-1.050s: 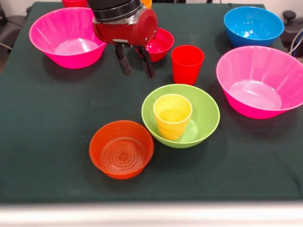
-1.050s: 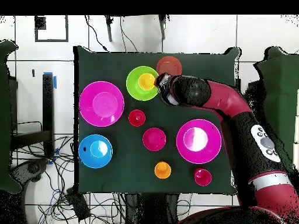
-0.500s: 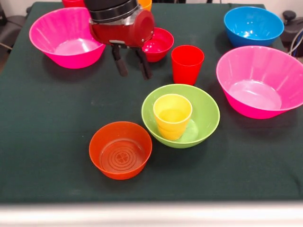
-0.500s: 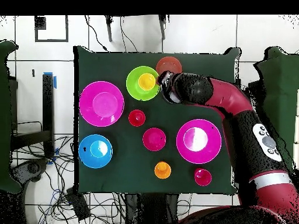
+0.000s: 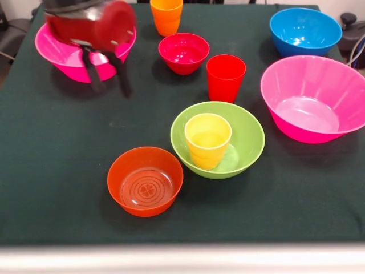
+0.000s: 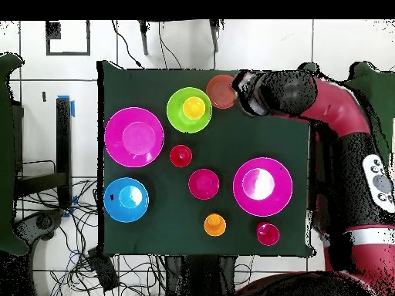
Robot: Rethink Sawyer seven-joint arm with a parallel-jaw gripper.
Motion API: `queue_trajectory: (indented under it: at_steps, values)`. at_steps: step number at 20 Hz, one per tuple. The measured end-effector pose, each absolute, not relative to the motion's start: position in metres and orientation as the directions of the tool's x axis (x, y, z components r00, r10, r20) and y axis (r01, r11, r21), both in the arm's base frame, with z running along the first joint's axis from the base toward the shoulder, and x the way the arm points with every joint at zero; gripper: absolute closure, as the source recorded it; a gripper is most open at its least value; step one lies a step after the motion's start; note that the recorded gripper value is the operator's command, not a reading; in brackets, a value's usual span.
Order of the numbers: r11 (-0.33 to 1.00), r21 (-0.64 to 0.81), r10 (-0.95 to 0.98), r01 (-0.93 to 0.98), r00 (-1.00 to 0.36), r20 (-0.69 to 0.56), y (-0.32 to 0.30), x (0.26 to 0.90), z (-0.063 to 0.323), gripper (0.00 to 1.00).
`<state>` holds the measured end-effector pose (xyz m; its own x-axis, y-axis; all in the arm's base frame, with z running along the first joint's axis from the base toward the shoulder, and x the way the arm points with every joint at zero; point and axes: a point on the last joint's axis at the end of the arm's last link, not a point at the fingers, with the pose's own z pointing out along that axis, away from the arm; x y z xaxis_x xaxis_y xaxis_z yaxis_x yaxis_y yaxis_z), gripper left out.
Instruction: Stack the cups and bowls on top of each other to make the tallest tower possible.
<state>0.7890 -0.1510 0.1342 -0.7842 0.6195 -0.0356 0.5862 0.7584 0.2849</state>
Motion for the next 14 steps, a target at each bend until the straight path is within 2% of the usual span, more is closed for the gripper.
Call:
queue_trajectory:
  at_steps: [5,14]
  values:
    - [0.755,0.253,0.635,0.605,-0.770,-0.057,-0.185,0.801,0.166,0.00]
    - [0.770,0.194,0.634,0.608,-0.765,-0.116,-0.217,0.794,0.169,0.00]
